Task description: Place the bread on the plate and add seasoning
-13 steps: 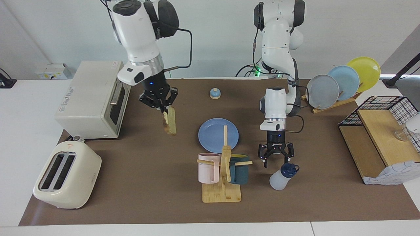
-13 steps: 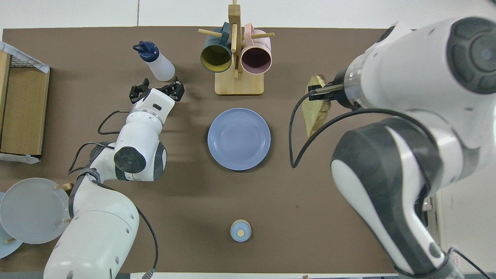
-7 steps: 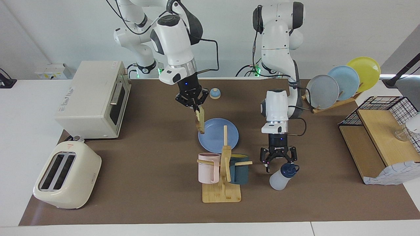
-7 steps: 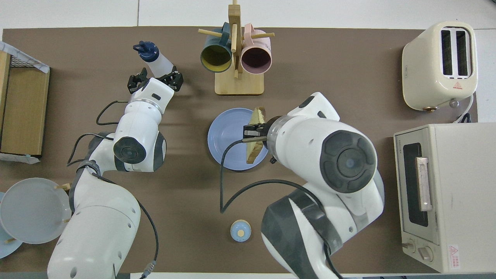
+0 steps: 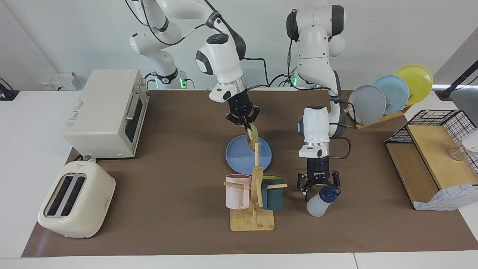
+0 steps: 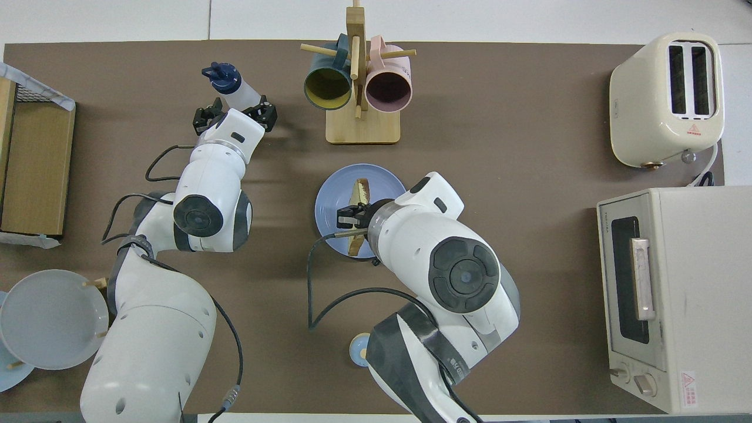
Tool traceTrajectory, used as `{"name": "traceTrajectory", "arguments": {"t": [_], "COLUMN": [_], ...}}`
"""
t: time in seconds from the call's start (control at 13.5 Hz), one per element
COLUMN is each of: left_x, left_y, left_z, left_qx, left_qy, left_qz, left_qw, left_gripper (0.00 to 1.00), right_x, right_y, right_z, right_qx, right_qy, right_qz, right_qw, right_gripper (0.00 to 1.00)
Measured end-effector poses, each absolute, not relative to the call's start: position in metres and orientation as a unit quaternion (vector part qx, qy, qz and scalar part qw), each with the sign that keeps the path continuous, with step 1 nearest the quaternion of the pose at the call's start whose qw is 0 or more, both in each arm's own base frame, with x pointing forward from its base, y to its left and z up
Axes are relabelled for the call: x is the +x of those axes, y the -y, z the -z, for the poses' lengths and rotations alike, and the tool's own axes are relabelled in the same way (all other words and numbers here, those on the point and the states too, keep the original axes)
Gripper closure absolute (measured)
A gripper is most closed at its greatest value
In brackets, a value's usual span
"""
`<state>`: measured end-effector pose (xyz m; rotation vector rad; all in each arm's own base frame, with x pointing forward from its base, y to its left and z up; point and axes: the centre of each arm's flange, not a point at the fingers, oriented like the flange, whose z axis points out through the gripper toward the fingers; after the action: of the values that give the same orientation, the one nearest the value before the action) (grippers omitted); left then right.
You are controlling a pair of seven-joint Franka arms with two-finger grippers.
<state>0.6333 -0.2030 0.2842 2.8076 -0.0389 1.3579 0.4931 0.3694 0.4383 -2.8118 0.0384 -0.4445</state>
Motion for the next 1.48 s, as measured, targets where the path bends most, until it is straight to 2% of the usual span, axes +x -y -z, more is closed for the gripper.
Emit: {"name": "traceTrajectory", "arguments": {"t": [0.52,0.59,0.82,0.89,1.19,1.33,1.48], "left_x": [0.634,0.634,0.638,0.641,0.649,0.652,0.655], "left_y": [0.203,0.203,0.202,0.199,0.181,0.177,0.174], "left_z": [-0.281,-0.281,-0.287,-0.290,-0.294,-0.297,-0.304], "left_qx": [0.901,0.901,0.899,0.897,0.895,0.893,0.891], "left_qy": [0.013,0.013,0.009,0.006,-0.007,-0.011,-0.016], "left_qz": [-0.433,-0.433,-0.439,-0.442,-0.446,-0.449,-0.454], "left_qw": [0.010,0.010,0.012,0.012,0.007,0.007,0.009], "left_gripper": [0.01,0.05,0.41,0.45,0.45,0.53,0.56], "right_x": [0.491,0.492,0.490,0.489,0.482,0.480,0.484], "right_y": [-0.363,-0.361,-0.359,-0.358,-0.351,-0.348,-0.343], "right_z": [-0.425,-0.423,-0.418,-0.416,-0.401,-0.394,-0.395], "right_qx": [-0.969,-0.968,-0.968,-0.968,-0.963,-0.964,-0.963], "right_qy": [-0.018,-0.019,-0.018,-0.018,-0.018,-0.017,-0.021], "right_qz": [0.182,0.187,0.188,0.187,0.205,0.204,0.205], "right_qw": [0.164,0.166,0.165,0.164,0.174,0.172,0.170], "right_gripper": [0.93,0.93,0.93,0.93,0.93,0.93,0.93]}}
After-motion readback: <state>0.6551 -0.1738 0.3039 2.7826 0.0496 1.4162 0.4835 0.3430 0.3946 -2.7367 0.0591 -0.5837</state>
